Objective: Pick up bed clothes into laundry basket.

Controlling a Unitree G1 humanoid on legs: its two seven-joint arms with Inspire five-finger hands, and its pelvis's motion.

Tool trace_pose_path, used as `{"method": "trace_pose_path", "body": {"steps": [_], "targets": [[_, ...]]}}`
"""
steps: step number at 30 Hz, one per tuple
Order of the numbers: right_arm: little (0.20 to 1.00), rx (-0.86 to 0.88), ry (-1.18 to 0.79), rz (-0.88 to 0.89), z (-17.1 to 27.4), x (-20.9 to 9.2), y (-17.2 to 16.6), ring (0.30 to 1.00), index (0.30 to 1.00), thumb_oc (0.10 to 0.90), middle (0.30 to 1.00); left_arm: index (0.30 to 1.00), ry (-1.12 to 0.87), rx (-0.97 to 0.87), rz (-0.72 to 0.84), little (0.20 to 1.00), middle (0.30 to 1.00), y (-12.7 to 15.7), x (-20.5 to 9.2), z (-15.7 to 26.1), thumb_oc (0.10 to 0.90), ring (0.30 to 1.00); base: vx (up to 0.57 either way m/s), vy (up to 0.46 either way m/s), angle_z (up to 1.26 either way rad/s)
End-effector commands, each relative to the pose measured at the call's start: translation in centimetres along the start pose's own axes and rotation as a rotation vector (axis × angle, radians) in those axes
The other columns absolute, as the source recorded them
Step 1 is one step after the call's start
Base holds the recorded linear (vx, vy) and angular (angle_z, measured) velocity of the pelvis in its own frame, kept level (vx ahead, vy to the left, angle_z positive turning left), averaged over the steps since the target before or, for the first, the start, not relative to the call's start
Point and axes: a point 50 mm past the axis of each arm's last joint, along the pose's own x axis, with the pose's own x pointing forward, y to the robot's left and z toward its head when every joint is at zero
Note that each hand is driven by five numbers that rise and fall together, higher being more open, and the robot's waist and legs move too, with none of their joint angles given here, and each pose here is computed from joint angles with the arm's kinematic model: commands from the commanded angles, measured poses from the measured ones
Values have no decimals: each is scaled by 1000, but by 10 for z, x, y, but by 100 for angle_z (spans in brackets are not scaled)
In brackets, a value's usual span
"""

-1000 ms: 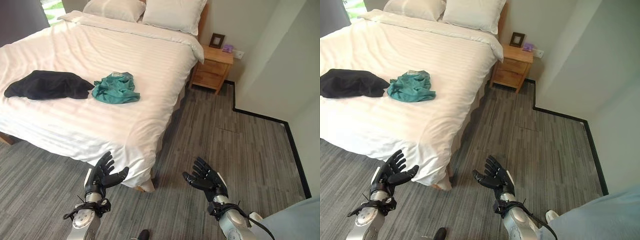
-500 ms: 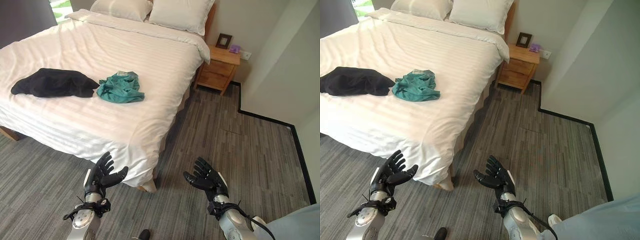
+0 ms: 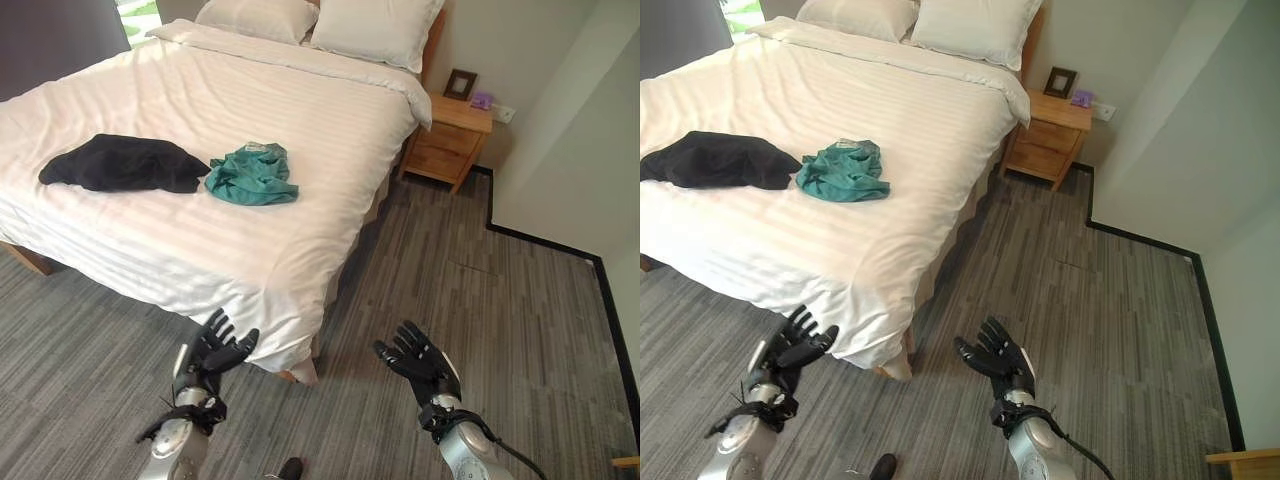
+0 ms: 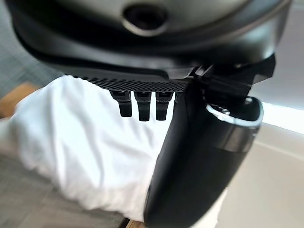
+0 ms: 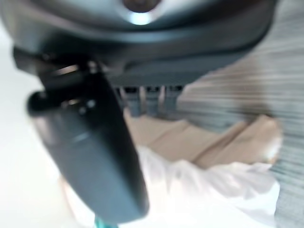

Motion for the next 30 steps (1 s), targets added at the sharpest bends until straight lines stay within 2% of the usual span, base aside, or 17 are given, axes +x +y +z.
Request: {"method": "trace_pose_path", "body": {"steps": [1, 7, 8, 11, 16, 24, 30], "targets": [[900, 9, -165, 116, 40, 8, 22, 900, 900, 800, 900, 900, -129, -6, -174, 900, 900, -37, 4, 21, 800, 900, -63, 73, 5], [900, 49, -142, 213, 31, 7, 45, 900, 900, 800, 900, 900, -124, 19, -54, 900, 900, -7, -4, 16, 800, 900, -44, 71, -4], [900, -25, -142, 227, 31, 3, 43, 900, 900, 800, 900, 900, -108, 31, -23, 900, 900, 2, -9, 12, 800, 900, -15, 54, 0], [900, -87, -145, 205, 31, 1, 34, 900, 900, 800, 900, 900, -101, 17, -12, 900, 900, 6, -12, 9, 800, 900, -17, 35, 4], [900, -63, -184, 114, 38, -2, 16, 900, 900, 800, 900, 900, -101, -65, 30, 900, 900, 7, -12, 5, 800, 900, -5, -6, 7], [900, -67, -205, 126, 42, 2, 23, 900, 900, 800, 900, 900, -117, -2, -21, 900, 900, -3, -7, 12, 800, 900, 0, -22, 0], [900, -127, -180, 148, 38, 0, 24, 900, 900, 800, 900, 900, -129, -34, 4, 900, 900, -1, -4, 14, 800, 900, 5, -33, 0]]}}
